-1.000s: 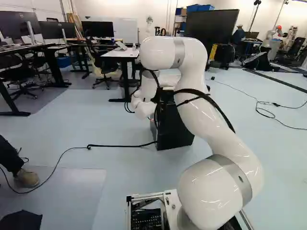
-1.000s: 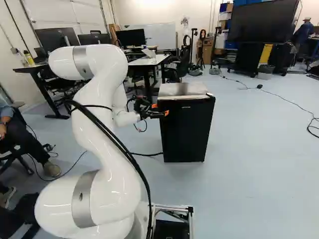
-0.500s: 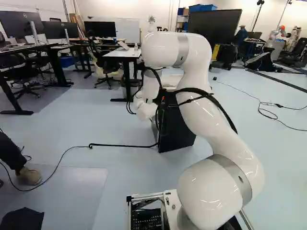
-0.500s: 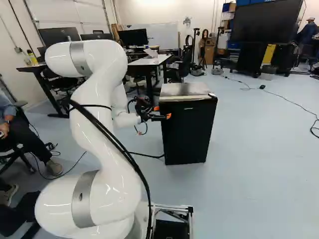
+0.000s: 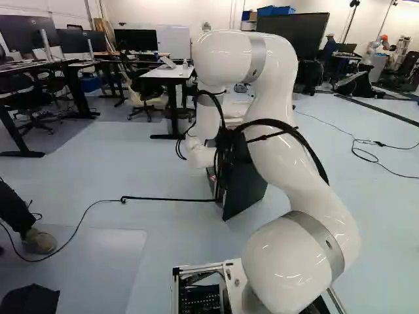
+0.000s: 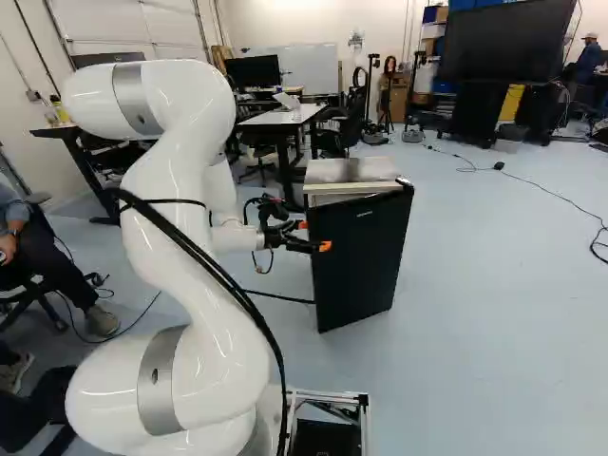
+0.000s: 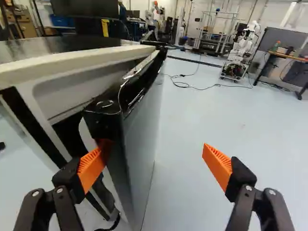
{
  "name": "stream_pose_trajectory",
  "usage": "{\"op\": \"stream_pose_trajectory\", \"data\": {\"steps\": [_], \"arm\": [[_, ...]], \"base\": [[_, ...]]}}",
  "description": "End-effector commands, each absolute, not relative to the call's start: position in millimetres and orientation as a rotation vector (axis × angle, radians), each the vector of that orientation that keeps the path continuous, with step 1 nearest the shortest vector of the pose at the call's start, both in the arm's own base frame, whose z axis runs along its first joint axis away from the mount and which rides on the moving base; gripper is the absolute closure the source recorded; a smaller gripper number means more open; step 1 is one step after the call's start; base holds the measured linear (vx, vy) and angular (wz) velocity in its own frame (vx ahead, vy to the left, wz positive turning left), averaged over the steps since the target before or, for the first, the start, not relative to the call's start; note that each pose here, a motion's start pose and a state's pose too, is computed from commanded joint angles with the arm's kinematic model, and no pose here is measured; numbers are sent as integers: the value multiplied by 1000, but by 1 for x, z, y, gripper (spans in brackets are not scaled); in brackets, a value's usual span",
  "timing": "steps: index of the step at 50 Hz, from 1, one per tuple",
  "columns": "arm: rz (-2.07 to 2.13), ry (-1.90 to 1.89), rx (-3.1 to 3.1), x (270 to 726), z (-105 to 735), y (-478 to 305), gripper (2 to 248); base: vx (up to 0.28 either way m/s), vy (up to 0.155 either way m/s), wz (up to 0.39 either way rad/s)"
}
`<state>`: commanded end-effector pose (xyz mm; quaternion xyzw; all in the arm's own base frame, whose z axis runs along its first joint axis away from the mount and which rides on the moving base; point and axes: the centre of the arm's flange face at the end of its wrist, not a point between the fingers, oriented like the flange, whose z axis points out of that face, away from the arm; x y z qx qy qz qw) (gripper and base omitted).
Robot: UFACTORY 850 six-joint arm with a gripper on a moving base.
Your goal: Open the fridge door
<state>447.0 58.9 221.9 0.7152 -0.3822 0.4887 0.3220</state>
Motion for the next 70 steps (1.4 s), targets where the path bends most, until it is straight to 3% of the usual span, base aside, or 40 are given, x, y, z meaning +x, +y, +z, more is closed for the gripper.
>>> {"op": "stream_pose_trajectory", "data": {"steps": [36, 70], "arm": [[1092, -1005, 1883, 358, 216, 53, 3], [1188, -920, 1763, 355, 229, 49, 3]], "base": [[0, 0, 0], [0, 0, 0]]}}
